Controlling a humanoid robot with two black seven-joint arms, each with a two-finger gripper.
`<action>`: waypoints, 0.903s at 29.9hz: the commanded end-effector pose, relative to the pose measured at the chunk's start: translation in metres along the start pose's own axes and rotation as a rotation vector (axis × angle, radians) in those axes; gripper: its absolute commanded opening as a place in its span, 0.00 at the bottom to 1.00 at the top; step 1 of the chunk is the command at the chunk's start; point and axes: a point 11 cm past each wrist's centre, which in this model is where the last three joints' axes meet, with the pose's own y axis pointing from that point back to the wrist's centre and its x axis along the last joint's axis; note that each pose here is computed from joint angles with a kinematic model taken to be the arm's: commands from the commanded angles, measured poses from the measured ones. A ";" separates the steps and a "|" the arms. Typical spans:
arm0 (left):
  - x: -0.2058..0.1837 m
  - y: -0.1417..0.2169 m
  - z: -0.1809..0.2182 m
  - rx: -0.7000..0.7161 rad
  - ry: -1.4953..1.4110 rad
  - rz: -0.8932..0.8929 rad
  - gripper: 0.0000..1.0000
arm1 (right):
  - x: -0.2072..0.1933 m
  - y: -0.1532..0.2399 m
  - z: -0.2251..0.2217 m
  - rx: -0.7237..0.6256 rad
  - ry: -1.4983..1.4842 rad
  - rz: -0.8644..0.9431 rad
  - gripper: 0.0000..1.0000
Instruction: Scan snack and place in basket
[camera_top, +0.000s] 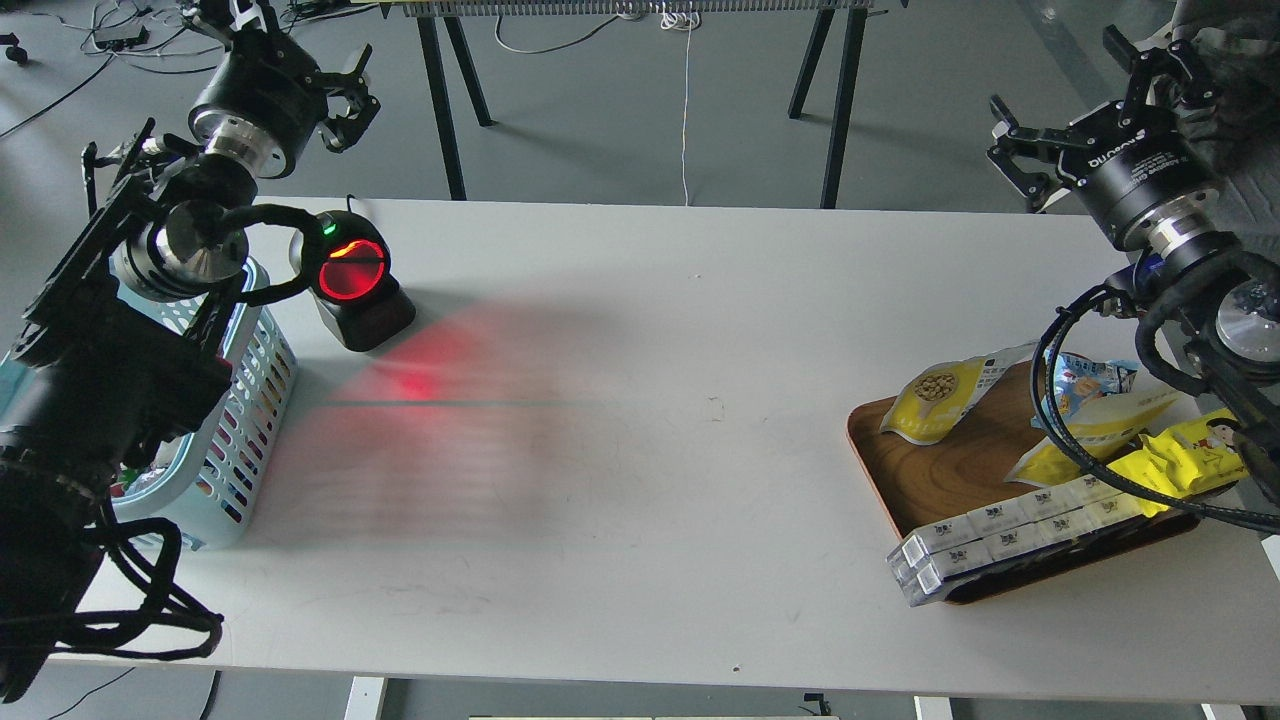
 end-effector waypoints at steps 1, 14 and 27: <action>0.002 0.000 0.002 -0.004 -0.006 0.009 1.00 | 0.001 0.000 0.001 -0.001 -0.003 0.001 0.99; 0.000 -0.001 0.012 -0.022 -0.016 -0.008 1.00 | 0.005 0.000 -0.001 0.018 -0.012 0.004 0.99; 0.006 0.001 0.017 -0.025 -0.022 0.004 1.00 | 0.017 -0.001 0.000 0.026 -0.014 0.036 0.99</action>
